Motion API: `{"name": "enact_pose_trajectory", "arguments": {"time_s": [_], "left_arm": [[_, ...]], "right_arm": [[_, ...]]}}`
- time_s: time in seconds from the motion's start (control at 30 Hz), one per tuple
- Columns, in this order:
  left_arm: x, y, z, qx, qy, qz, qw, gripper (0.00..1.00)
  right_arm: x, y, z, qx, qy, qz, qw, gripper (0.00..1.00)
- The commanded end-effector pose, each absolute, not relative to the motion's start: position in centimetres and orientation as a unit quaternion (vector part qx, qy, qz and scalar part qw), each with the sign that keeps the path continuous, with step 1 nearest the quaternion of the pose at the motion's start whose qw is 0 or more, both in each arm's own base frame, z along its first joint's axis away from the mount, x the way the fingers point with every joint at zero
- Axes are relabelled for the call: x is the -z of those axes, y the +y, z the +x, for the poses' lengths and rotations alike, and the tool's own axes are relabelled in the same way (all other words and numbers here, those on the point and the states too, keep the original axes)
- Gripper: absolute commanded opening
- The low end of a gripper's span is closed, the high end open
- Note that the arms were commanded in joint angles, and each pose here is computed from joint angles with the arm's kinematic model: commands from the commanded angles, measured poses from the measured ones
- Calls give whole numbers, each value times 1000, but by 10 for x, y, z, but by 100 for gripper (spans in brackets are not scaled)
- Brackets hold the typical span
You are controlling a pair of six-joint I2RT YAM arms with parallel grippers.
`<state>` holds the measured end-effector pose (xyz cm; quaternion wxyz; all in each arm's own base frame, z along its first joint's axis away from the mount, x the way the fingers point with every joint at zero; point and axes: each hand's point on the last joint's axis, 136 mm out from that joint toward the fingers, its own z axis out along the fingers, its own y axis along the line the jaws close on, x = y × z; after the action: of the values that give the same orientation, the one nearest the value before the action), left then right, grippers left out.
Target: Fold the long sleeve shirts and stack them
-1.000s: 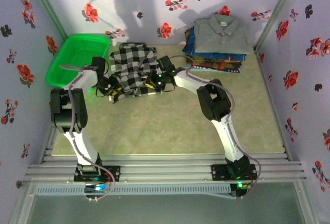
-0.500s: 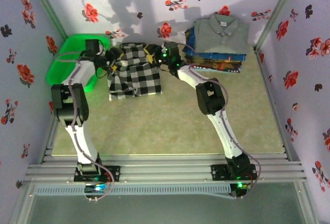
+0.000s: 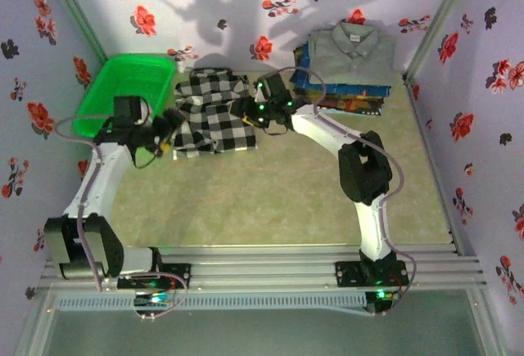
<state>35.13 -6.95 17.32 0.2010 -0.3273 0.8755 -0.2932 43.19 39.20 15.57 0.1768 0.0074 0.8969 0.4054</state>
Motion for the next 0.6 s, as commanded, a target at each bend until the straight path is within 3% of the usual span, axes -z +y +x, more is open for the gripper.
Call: {"name": "enact_pose_trajectory", "arguments": {"time_s": [0.0,0.13,0.37,0.57], "left_arm": [[-127,-63,330,249,894,-345,142,85],[-108,-63,343,248,888,-362,137,84],[-89,-59,383,263,853,-420,165,77],[-73,-57,404,254,846,-443,154,58]], "right_arm": [[-96,382,417,-333,933,-22,133,46],[-79,389,416,-314,942,-37,117,39],[-62,394,410,-308,945,-38,101,36],[-64,394,406,-313,944,-37,99,35]]}}
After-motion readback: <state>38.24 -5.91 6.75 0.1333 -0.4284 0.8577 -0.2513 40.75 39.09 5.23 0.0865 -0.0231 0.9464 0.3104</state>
